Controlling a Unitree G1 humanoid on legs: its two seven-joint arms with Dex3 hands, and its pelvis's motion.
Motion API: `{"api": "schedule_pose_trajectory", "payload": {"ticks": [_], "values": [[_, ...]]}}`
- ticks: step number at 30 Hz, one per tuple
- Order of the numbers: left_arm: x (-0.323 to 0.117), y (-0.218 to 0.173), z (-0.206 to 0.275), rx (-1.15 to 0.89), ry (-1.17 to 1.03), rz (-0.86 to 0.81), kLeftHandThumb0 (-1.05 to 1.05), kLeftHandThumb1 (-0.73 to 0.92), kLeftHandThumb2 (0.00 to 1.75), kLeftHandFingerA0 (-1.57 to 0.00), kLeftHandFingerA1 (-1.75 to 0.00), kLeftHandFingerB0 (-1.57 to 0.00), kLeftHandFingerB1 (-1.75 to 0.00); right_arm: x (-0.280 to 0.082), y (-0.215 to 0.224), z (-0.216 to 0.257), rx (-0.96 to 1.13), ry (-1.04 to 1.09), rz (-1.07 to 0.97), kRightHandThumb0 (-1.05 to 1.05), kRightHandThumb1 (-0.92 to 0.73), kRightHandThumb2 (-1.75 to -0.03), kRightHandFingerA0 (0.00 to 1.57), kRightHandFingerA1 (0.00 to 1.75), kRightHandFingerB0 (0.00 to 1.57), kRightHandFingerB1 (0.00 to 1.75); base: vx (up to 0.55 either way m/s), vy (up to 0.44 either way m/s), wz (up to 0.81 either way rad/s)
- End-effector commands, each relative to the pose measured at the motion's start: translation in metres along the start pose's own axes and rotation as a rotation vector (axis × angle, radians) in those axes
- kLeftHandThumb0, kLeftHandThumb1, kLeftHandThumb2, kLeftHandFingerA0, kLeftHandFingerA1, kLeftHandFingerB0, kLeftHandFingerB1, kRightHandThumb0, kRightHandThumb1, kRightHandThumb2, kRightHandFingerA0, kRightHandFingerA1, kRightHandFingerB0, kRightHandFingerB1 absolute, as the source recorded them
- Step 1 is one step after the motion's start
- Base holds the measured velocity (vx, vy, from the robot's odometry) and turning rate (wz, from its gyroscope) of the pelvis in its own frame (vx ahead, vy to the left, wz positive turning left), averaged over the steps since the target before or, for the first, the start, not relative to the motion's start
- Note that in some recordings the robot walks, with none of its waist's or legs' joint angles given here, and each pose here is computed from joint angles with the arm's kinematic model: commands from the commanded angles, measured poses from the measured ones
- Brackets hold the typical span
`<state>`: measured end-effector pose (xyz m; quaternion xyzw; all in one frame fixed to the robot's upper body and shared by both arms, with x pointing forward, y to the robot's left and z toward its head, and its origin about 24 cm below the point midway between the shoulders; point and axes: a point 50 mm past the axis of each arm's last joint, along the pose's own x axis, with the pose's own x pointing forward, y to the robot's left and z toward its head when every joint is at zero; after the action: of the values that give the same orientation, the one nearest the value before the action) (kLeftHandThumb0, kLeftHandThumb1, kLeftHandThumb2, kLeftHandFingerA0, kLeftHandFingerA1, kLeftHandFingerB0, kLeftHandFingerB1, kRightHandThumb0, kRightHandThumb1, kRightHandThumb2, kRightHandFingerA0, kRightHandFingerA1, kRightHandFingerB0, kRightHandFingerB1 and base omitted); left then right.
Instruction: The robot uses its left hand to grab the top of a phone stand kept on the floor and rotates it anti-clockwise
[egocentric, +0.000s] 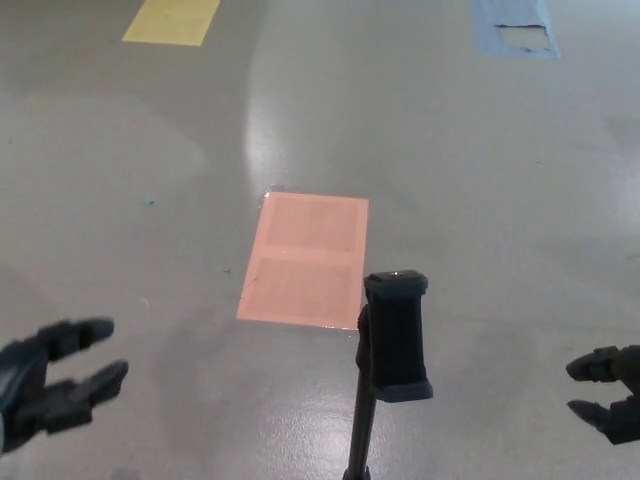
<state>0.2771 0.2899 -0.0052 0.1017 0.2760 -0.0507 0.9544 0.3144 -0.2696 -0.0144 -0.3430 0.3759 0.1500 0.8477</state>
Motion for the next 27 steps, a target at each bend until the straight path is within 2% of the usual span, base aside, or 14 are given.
{"api": "schedule_pose_trajectory", "payload": {"ticks": [1, 2, 5, 6, 8, 9, 10, 11, 14, 15, 21, 22, 24, 27], "values": [[-0.015, 0.025, -0.052, 0.406, 0.116, 0.227, -0.54, 0.65, 0.6, -0.51, -0.37, -0.24, -0.29, 0.0, 0.024, -0.039, 0.016, 0.066, 0.027, -0.47, -0.72, -0.79, 0.29, 0.44, 0.1, 0.34, 0.0, 0.0, 0.0], [-0.016, 0.024, -0.057, 0.414, 0.127, 0.22, -0.57, 0.64, 0.61, -0.7, -0.46, -0.22, -0.29, 0.0, 0.027, -0.043, 0.024, 0.07, 0.034, -0.46, -0.72, -0.79, 0.29, 0.44, 0.1, 0.35, 0.0, 0.0, 0.0], [-0.018, 0.022, -0.064, 0.442, 0.145, 0.208, -0.62, 0.57, 0.83, -0.57, -0.53, -0.18, -0.4, -0.001, 0.033, -0.05, 0.04, 0.077, 0.048, -0.46, -0.72, -0.79, 0.3, 0.44, 0.09, 0.34, 0.0, 0.0, 0.0], [-0.019, 0.021, -0.067, 0.453, 0.151, 0.203, -0.55, 0.66, 0.6, -0.44, -0.35, -0.25, -0.29, -0.001, 0.035, -0.053, 0.039, 0.082, 0.057, -0.46, -0.73, -0.79, 0.27, 0.43, 0.09, 0.34, 0.0, 0.0, 0.0], [-0.019, 0.02, -0.069, 0.461, 0.156, 0.199, -0.55, 0.66, 0.6, -0.44, -0.35, -0.25, -0.29, -0.001, 0.037, -0.055, 0.037, 0.086, 0.065, -0.46, -0.73, -0.79, 0.27, 0.43, 0.09, 0.34, 0.0, 0.0, 0.0], [-0.02, 0.019, -0.072, 0.478, 0.166, 0.192, -0.62, 0.57, 0.81, -0.34, -0.44, -0.2, -0.39, -0.002, 0.04, -0.058, 0.034, 0.09, 0.073, -0.45, -0.74, -0.77, 0.24, 0.42, 0.11, 0.34, 0.0, 0.0, 0.0], [-0.02, 0.019, -0.073, 0.483, 0.169, 0.191, -0.62, 0.57, 0.81, -0.34, -0.44, -0.2, -0.39, -0.002, 0.04, -0.059, 0.033, 0.09, 0.074, -0.45, -0.74, -0.77, 0.24, 0.42, 0.11, 0.34, 0.0, 0.0, 0.0], [-0.021, 0.017, -0.077, 0.492, 0.177, 0.179, -0.56, 0.64, 0.6, -0.57, -0.38, -0.25, -0.3, -0.002, 0.043, -0.064, 0.047, 0.103, 0.079, -0.46, -0.71, -0.79, 0.26, 0.44, 0.1, 0.35, 0.0, 0.0, 0.0], [-0.022, 0.015, -0.081, 0.489, 0.186, 0.165, -0.55, 0.64, 0.6, -0.53, -0.37, -0.26, -0.3, -0.003, 0.047, -0.07, 0.041, 0.118, 0.086, -0.45, -0.73, -0.78, 0.27, 0.44, 0.1, 0.34, 0.0, 0.0, 0.0], [-0.022, 0.014, -0.082, 0.492, 0.186, 0.159, -0.55, 0.65, 0.6, -0.42, -0.35, -0.26, -0.29, -0.004, 0.048, -0.071, 0.037, 0.119, 0.088, -0.45, -0.73, -0.78, 0.27, 0.44, 0.1, 0.35, 0.0, 0.0, 0.0], [-0.023, 0.012, -0.085, 0.521, 0.177, 0.145, -0.54, 0.64, 0.6, -0.41, -0.34, -0.26, -0.3, -0.005, 0.051, -0.076, 0.067, 0.119, 0.104, -0.45, -0.71, -0.78, 0.25, 0.44, 0.1, 0.35, 0.0, 0.0, 0.0], [-0.024, 0.012, -0.085, 0.528, 0.179, 0.143, -0.56, 0.64, 0.6, -0.51, -0.37, -0.26, -0.3, -0.005, 0.052, -0.077, 0.06, 0.122, 0.104, -0.45, -0.72, -0.77, 0.26, 0.43, 0.11, 0.34, 0.0, 0.0, 0.0], [-0.024, 0.012, -0.086, 0.538, 0.183, 0.14, -0.56, 0.64, 0.6, -0.51, -0.37, -0.26, -0.3, -0.005, 0.052, -0.077, 0.047, 0.127, 0.104, -0.45, -0.72, -0.77, 0.26, 0.43, 0.11, 0.34, 0.0, 0.0, 0.0], [-0.025, 0.011, -0.088, 0.536, 0.185, 0.139, -0.54, 0.65, 0.6, -0.41, -0.35, -0.27, -0.3, -0.005, 0.054, -0.078, 0.049, 0.131, 0.102, -0.45, -0.72, -0.78, 0.27, 0.44, 0.11, 0.34, 0.0, 0.0, 0.0]]}}
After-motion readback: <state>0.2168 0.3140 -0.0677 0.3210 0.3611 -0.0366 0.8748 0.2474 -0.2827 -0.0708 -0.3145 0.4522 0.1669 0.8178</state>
